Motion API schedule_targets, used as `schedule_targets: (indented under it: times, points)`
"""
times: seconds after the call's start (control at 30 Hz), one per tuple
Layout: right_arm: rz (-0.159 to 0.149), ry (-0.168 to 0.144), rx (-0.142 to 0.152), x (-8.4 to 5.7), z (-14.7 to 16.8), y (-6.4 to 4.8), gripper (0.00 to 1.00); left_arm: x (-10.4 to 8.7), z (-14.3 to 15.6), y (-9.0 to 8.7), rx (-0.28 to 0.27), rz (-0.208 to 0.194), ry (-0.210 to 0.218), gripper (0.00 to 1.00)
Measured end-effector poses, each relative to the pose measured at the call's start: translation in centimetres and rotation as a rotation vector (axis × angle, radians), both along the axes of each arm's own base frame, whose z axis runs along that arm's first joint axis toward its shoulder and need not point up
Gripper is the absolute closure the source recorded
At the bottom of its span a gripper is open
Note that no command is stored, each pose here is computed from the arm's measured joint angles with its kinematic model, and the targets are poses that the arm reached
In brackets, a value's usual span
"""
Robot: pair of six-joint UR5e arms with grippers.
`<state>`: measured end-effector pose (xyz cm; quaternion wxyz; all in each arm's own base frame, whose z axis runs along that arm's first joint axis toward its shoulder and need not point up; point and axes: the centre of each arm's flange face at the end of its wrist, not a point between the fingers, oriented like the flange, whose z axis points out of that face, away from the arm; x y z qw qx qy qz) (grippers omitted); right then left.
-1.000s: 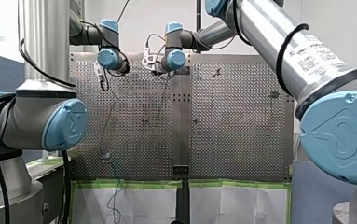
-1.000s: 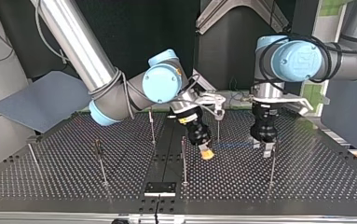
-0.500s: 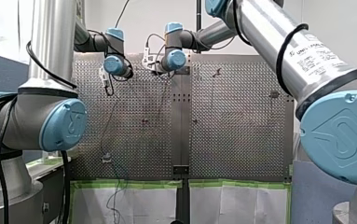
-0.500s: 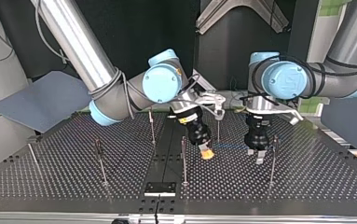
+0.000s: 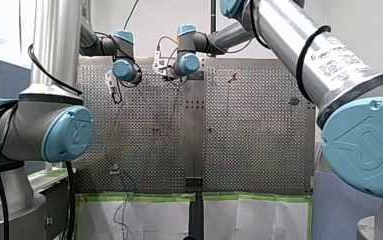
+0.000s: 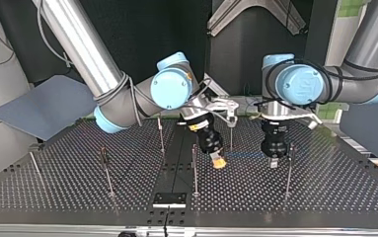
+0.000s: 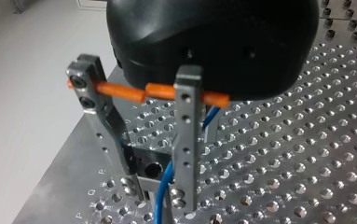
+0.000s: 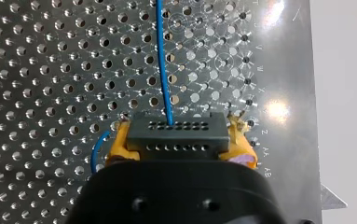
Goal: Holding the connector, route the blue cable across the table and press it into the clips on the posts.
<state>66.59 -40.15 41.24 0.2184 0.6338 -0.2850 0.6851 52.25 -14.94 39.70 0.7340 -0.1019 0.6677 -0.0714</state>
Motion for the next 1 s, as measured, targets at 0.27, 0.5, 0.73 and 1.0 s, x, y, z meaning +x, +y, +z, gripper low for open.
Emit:
schedule_targets:
  times: [0.27, 0.5, 0.73, 1.0]
  points:
    - [-0.003, 0.012, 0.006, -0.2, 0.0, -0.1, 1.0, -0.6, 0.4, -0.3, -0.002, 0.003, 0.009, 0.98]
    - [0.009, 0.016, 0.014, 0.2, -0.2, 0.8, 1.0, -2.4, -2.3, -0.4, 0.026, 0.047, 0.104, 0.98]
    - [0.015, 0.036, 0.027, 0.4, -1.4, 1.5, 1.0, -3.7, -5.0, -0.5, 0.033, 0.051, 0.132, 0.98]
    - [0.014, 0.09, 0.069, -0.2, -5.0, 2.0, 1.0, -5.0, -8.1, -0.7, 0.019, 0.046, 0.133, 0.98]
